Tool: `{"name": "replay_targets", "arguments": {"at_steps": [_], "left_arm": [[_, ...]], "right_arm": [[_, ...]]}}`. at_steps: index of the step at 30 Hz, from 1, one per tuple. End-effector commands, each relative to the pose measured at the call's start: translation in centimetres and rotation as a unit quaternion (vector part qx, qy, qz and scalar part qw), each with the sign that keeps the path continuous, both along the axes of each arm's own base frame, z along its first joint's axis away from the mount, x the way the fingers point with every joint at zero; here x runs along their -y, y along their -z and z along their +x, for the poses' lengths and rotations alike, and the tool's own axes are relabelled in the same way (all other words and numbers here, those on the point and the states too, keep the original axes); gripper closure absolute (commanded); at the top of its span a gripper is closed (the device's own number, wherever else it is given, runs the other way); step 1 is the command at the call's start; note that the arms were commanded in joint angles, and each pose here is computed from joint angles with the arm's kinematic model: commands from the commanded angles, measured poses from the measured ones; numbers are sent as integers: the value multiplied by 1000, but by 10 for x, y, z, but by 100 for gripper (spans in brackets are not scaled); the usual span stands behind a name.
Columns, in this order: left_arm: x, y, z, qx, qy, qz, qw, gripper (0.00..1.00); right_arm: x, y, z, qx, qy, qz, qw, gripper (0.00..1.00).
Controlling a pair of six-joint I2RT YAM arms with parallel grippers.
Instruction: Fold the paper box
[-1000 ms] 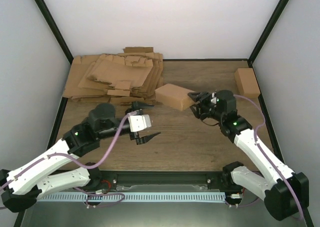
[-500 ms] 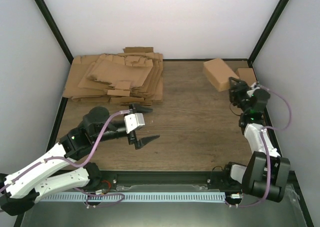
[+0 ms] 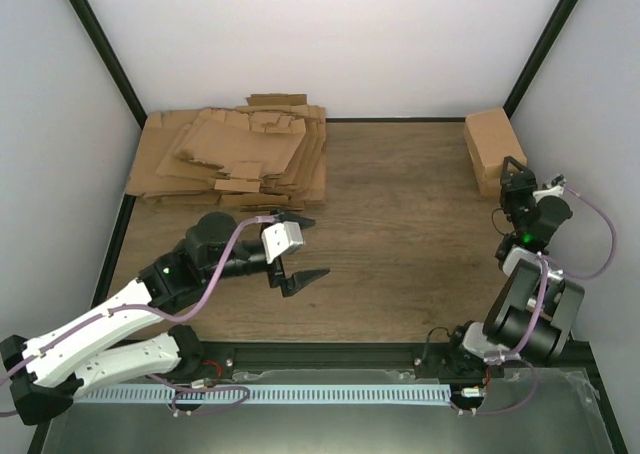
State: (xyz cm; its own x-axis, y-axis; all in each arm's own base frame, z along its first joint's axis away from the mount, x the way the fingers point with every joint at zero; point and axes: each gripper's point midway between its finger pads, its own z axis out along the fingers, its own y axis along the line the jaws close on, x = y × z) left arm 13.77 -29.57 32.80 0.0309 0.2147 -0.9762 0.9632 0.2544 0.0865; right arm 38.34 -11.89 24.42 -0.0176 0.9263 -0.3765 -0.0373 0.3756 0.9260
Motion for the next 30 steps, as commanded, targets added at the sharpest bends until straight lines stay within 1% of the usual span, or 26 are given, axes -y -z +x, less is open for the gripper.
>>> {"name": "replay_targets", "arguments": {"at_steps": [1, 3, 8, 16, 21, 25, 30], "left_arm": [[5, -5, 0, 4, 8, -12, 1000, 0], [7, -4, 2, 2, 6, -11, 1000, 0], [13, 2, 5, -3, 9, -5, 1000, 0], [27, 7, 11, -16, 17, 5, 1000, 0], [30, 12, 19, -18, 5, 6, 1000, 0], [31, 19, 26, -15, -12, 12, 1000, 0], [26, 32, 37, 0, -33, 37, 999, 0]], "right_arm": [[19, -3, 6, 45, 18, -22, 999, 67], [23, 0, 11, 53, 20, -25, 998, 66], [37, 15, 12, 61, 57, -27, 996, 64], [44, 32, 6, 81, 85, -35, 992, 64], [43, 37, 12, 87, 72, -34, 993, 65], [45, 40, 11, 89, 77, -33, 993, 65], [43, 46, 15, 86, 65, -30, 994, 65]]}}
